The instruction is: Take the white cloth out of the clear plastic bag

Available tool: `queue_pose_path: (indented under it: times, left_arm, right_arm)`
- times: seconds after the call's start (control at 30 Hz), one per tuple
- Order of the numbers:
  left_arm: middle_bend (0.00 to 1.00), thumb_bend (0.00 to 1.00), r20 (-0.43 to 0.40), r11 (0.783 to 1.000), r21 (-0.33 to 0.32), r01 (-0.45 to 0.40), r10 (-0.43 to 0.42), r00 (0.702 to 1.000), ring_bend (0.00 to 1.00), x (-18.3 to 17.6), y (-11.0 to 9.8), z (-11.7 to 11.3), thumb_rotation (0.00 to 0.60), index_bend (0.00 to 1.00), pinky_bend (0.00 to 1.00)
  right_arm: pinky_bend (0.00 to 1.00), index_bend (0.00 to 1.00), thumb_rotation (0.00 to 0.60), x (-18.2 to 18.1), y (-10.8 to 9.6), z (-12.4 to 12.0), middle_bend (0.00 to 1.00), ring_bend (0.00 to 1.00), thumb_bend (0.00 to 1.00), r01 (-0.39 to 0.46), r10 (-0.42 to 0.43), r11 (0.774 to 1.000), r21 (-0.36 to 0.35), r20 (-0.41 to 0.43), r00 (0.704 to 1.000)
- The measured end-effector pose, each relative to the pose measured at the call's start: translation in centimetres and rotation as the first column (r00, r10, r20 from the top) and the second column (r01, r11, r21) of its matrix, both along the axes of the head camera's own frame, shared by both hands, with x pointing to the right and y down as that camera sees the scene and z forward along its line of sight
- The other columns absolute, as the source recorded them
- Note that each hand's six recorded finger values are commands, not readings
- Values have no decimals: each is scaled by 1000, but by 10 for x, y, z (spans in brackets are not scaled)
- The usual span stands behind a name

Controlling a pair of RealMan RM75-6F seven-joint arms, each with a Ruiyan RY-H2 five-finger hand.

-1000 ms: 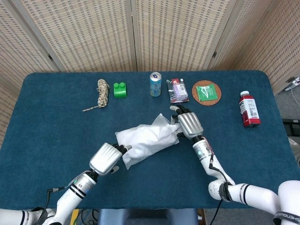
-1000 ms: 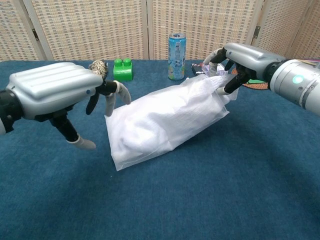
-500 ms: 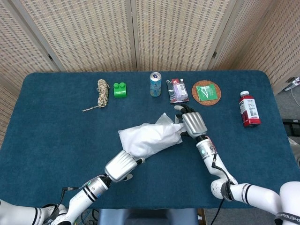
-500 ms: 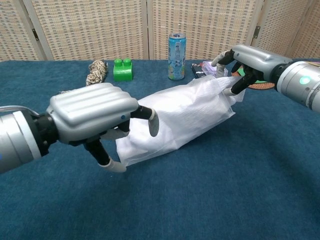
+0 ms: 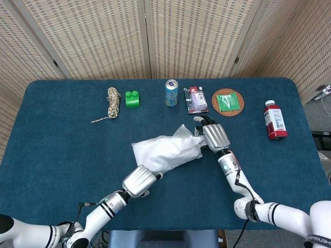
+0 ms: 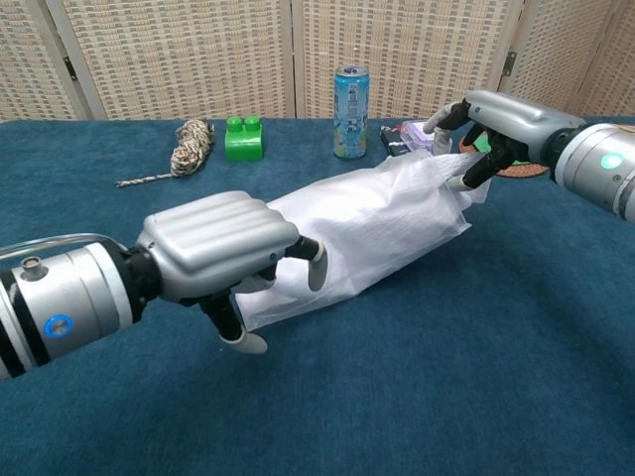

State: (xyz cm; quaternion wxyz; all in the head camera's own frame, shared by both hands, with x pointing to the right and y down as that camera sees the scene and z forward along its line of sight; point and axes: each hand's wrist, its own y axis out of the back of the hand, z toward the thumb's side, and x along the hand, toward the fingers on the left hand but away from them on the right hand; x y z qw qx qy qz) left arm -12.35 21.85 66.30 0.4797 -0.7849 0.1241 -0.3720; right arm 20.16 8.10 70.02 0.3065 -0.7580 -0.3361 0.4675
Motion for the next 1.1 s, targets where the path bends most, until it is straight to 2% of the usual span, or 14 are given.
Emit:
queue_pose_path:
  times: [0.4, 1.1]
  left_arm:
    - [1000, 18, 58, 999, -9, 35, -34, 998, 954, -7, -2, 17, 600, 418, 1000]
    - [1000, 30, 148, 997, -12, 78, -76, 986, 954, -15, -9, 32, 600, 484, 1000]
  right_arm:
    - [241, 767, 600, -4, 2, 2, 189, 76, 587, 5, -4, 1000, -7, 5, 1000]
    - [241, 767, 600, -6, 3, 4, 189, 76, 590, 2, -2, 1000, -17, 12, 1000]
